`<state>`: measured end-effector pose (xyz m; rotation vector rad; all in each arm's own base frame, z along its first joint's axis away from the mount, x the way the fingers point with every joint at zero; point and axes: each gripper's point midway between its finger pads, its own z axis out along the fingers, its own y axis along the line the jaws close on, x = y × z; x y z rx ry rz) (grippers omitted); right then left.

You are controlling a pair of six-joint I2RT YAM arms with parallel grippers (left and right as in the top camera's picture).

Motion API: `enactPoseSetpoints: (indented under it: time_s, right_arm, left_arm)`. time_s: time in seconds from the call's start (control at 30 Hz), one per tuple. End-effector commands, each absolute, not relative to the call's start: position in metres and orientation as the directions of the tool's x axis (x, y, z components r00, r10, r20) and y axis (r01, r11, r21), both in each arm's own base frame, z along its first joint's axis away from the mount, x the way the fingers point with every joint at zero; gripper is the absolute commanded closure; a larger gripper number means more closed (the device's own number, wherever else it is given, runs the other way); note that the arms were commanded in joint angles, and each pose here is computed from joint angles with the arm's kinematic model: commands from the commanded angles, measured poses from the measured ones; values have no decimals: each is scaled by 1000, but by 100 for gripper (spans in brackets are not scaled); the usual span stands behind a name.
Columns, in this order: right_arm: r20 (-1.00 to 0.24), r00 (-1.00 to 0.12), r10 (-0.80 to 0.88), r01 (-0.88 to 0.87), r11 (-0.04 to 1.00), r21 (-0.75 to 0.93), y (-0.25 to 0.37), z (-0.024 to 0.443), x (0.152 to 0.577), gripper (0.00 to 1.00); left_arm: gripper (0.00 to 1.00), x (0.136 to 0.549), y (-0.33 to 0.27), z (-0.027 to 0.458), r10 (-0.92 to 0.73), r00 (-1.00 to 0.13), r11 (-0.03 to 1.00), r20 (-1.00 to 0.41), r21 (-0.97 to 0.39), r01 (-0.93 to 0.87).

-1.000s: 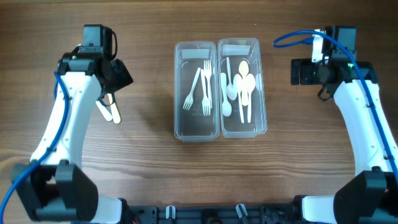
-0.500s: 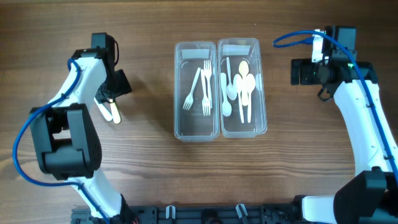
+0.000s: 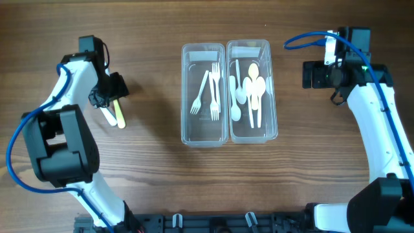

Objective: Pack container
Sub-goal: 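Move the left gripper to the yellow fork and grasp it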

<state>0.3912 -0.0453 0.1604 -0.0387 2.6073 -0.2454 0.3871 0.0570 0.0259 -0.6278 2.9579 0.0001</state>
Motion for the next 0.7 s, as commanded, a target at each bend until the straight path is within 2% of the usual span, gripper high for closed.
enactPoseSetpoints:
  time_s: [0.0, 0.37, 0.47, 0.53, 0.6, 0.67]
  right_arm:
    - [-517, -852, -81, 31, 979, -204, -50, 173, 394, 0]
    - [-517, -852, -81, 31, 979, -204, -50, 173, 394, 0]
    - [-518, -852, -81, 29, 979, -202, -49, 173, 394, 0]
    - [-518, -852, -81, 30, 979, -202, -49, 173, 394, 0]
    - [-518, -852, -81, 29, 979, -202, -49, 173, 394, 0]
    - [-518, -852, -81, 29, 979, -202, -49, 173, 394, 0]
  left_arm:
    - [36, 389, 49, 16, -362, -927, 931, -101, -84, -354]
    - [37, 376, 47, -16, -362, -926, 931, -109, -85, -354]
    - [42, 374, 47, -21, -363, -925, 931, -115, -86, -355]
    - [53, 374, 47, -22, -368, -923, 929, -115, -87, -360]
    - [75, 375, 47, -22, -373, -920, 927, -120, -89, -364]
    - [87, 376, 47, -22, -379, -918, 925, -120, -90, -370]
